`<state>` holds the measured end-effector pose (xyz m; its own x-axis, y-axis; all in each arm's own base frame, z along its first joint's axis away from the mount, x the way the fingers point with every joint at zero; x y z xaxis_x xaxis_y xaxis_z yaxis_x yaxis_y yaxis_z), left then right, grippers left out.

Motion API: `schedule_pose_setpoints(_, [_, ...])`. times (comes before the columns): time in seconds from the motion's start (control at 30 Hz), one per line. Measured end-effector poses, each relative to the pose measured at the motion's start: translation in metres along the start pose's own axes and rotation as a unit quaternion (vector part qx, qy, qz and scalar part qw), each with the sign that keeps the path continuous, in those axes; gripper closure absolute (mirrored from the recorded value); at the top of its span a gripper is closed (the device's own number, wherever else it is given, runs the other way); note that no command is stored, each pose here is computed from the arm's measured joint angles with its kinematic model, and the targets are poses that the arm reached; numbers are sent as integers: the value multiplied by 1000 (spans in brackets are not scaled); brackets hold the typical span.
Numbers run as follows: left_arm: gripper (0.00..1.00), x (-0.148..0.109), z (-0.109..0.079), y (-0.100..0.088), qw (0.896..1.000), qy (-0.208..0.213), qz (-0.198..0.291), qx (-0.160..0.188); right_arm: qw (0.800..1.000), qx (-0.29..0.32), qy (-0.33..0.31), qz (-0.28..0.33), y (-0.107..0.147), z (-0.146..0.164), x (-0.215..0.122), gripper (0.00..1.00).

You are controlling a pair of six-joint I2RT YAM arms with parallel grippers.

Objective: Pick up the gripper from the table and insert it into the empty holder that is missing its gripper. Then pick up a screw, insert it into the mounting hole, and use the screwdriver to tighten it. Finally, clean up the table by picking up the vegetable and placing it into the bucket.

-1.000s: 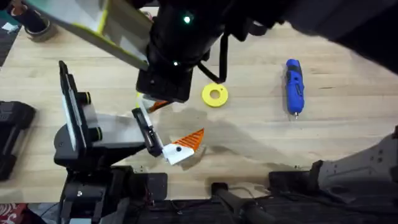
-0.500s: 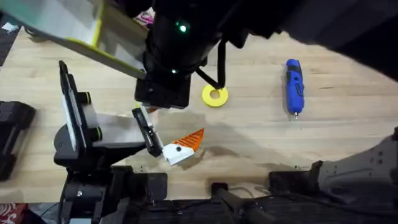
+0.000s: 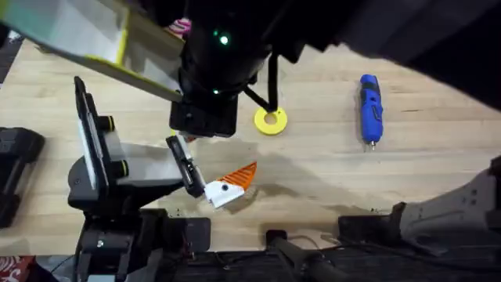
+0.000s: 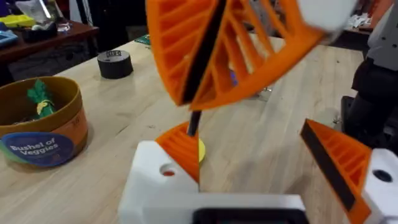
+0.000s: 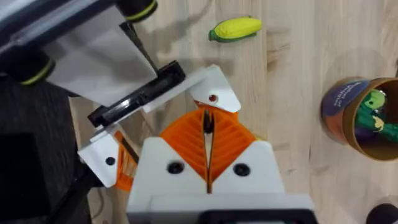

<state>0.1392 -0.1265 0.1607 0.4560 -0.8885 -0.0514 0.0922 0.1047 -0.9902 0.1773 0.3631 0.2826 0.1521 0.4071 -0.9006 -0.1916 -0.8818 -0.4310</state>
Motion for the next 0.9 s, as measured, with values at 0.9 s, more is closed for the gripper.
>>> schedule_pose_setpoints(0.9, [15,0,0,0,1000,0,0,0,1000,-13,-2,10,0,-2,10,997])
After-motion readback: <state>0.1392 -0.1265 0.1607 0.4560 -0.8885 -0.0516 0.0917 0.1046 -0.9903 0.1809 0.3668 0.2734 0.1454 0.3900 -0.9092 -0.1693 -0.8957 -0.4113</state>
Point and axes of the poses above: each hand's point on the last joint's axis, 136 mm out from that joint toward the fingers, its own x axis out along the fingers, its own z axis along the line the jaws close on, y = z × x, the point moved 3 cm from there along -x, back along the fingers, and after that the axes turned 9 degrees about x, right-handed, at the moved point
